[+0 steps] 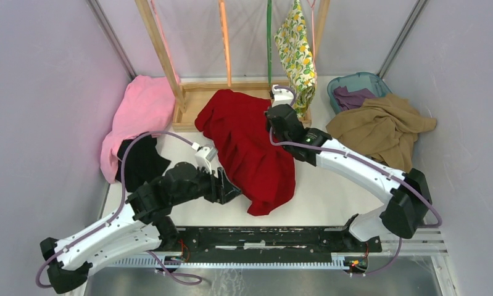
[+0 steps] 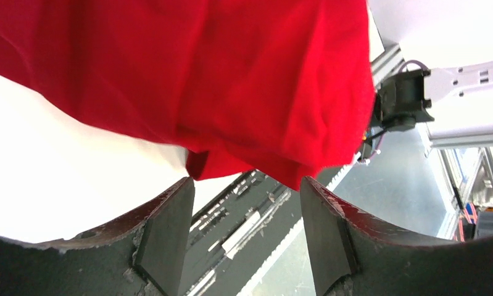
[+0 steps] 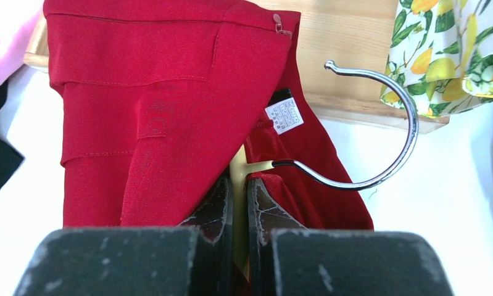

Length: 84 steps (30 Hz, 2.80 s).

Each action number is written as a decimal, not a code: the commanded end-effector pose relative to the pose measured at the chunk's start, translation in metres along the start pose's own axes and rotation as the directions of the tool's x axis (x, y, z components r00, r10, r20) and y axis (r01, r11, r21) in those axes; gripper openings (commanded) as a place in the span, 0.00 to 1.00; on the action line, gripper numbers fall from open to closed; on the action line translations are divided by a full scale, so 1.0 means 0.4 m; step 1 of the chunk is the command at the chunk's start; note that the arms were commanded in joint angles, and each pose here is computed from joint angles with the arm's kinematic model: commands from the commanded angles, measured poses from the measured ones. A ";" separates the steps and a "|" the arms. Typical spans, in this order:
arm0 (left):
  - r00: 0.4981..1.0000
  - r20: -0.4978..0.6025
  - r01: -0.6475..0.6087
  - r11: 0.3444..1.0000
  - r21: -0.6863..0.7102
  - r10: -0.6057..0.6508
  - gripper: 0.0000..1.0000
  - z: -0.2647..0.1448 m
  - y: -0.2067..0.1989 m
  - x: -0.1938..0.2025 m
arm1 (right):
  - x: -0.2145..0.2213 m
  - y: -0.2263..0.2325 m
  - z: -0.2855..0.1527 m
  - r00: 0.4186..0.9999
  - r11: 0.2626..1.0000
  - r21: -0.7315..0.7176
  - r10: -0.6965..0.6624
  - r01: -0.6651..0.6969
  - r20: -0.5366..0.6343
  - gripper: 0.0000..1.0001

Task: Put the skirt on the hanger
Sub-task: Adjust the skirt on the hanger.

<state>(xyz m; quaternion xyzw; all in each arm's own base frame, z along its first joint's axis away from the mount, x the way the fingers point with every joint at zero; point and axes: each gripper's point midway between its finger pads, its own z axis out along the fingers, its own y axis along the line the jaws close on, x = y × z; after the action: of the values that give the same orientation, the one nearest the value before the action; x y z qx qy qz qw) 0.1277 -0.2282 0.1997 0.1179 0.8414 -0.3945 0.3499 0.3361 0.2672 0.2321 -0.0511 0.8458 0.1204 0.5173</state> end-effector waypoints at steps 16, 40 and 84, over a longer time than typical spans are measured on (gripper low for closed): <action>0.978 0.071 -0.178 0.965 -0.192 0.194 0.67 0.105 -0.079 0.063 | -0.148 0.033 0.038 0.970 0.981 -0.025 0.196 -0.195 0.144 0.01; 0.943 0.168 -0.214 0.909 -0.358 0.288 0.40 0.093 -0.091 0.023 | -0.167 0.011 0.007 0.965 0.976 -0.049 0.217 -0.212 0.146 0.01; 0.996 -0.083 -0.062 0.889 -0.453 0.027 0.03 -0.145 0.113 0.233 | -0.257 -0.230 0.029 0.965 0.977 0.018 0.205 -0.210 0.166 0.01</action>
<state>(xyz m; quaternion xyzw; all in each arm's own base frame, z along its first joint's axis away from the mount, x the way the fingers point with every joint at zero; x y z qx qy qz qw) 0.0569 -0.1795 0.1409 0.0870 0.9077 -0.1932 0.3623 0.3906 0.1875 0.2180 0.0194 0.8747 0.1226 0.4685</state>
